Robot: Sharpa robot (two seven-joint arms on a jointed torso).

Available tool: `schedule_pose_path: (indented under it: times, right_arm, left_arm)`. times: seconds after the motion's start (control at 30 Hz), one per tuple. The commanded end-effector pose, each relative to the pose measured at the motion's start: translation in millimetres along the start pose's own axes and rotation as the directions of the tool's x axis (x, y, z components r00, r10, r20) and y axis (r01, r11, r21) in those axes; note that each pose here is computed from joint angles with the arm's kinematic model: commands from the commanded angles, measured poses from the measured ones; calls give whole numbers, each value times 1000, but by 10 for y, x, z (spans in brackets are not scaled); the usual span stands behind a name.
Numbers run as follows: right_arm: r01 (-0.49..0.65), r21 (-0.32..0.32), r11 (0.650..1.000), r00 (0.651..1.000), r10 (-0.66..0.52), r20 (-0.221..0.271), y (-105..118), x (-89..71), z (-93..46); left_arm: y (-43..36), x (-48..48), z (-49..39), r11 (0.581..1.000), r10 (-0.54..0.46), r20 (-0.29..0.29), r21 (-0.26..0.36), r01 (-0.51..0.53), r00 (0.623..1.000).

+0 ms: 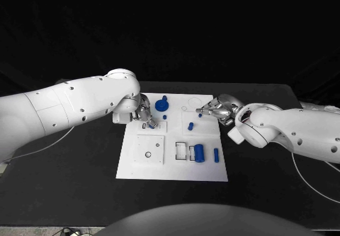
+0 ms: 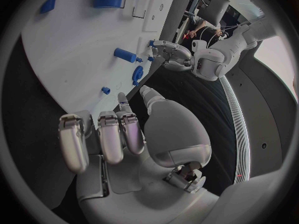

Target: Assemble the parts on the task board

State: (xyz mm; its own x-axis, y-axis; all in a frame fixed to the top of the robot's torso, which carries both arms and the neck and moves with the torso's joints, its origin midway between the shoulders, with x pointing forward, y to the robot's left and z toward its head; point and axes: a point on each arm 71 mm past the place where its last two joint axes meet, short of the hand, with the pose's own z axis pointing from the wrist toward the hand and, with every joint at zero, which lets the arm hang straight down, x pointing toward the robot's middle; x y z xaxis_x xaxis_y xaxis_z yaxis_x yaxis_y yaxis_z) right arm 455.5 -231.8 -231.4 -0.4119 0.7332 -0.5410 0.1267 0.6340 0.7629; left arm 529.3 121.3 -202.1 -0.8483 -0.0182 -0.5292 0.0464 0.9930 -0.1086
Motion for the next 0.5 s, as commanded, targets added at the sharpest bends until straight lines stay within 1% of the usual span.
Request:
schedule_pose_path:
  times: [0.03, 0.3, 0.5]
  right_arm:
    - [8, -9, 1000, 1000, -8, -8, 11, 17, 4]
    - [8, -9, 1000, 1000, -8, -10, 13, 22, 4]
    - [8, -8, 1000, 1000, -8, -9, 11, 20, 3]
  left_arm:
    - [42, 18, 2, 996, 16, -14, -87, -18, 1000]
    - [26, 20, 7, 996, 17, -13, -85, -18, 1000]
    - [37, 16, 8, 996, 15, -12, -89, -16, 1000]
